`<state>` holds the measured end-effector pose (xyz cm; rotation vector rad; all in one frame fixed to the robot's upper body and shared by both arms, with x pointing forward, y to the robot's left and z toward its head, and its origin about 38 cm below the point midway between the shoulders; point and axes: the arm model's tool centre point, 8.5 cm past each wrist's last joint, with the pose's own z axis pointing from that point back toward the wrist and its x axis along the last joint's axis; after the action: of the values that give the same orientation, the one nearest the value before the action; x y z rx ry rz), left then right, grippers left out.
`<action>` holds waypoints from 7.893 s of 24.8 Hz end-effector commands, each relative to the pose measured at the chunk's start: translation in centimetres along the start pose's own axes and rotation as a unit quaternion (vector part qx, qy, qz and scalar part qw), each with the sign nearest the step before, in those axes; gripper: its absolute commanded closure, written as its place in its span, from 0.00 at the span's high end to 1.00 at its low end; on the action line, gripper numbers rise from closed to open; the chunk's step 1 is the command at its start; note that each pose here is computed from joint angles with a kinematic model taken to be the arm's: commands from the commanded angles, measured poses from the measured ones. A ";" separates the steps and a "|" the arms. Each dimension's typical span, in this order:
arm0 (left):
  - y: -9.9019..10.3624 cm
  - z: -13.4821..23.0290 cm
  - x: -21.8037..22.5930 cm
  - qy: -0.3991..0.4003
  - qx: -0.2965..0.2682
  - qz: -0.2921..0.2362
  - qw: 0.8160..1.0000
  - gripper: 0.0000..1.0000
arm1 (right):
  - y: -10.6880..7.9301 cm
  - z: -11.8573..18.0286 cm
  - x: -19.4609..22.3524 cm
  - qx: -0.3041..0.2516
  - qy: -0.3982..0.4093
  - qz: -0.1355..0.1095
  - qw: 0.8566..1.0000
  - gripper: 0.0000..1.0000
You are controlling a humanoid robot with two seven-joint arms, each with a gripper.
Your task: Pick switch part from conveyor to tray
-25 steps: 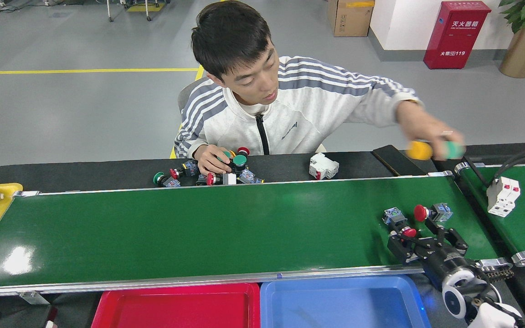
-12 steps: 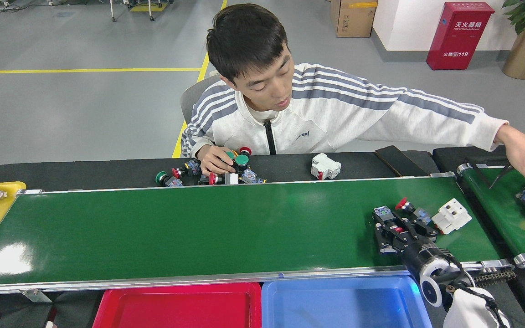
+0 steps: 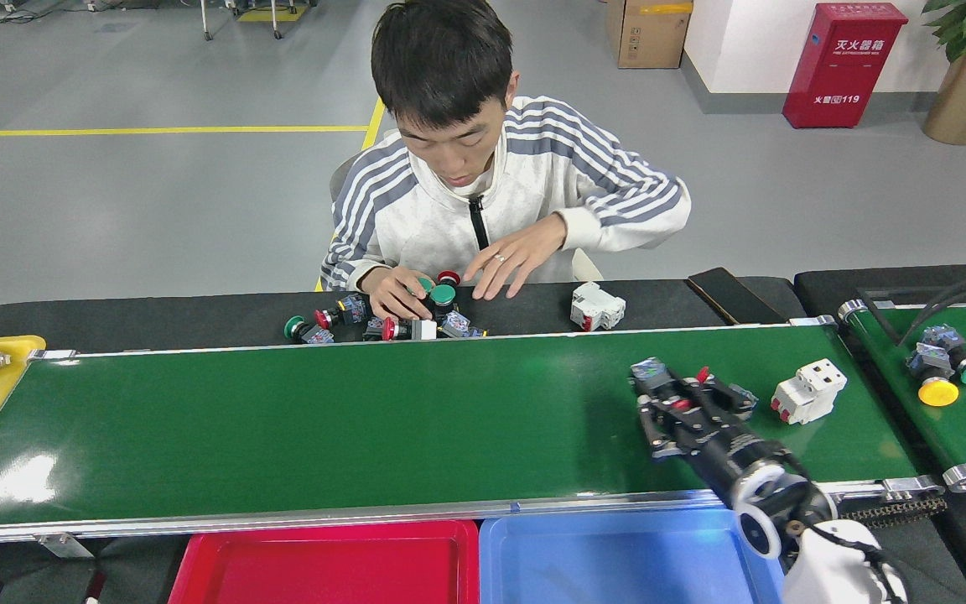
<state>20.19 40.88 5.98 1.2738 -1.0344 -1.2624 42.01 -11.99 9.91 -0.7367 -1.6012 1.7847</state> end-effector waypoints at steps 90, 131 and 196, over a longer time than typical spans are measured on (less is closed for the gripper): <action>5.4 -9.9 10.8 -0.126 0.052 0.001 0.991 1.00 | 4.7 17.1 -4.4 -0.048 0.317 -0.084 0.943 0.99; 4.6 -22.2 20.9 -0.100 -0.128 0.009 0.987 1.00 | 2.6 3.4 -4.0 0.003 0.212 -0.061 0.975 0.11; 3.7 -13.6 13.4 -0.164 -0.018 -0.016 0.986 0.99 | 2.3 -0.5 -1.3 0.062 0.080 -0.030 0.994 0.99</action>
<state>33.97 28.69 6.66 1.0722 -1.2406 -1.5260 42.38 -13.53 6.66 -0.7358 -1.3623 1.7196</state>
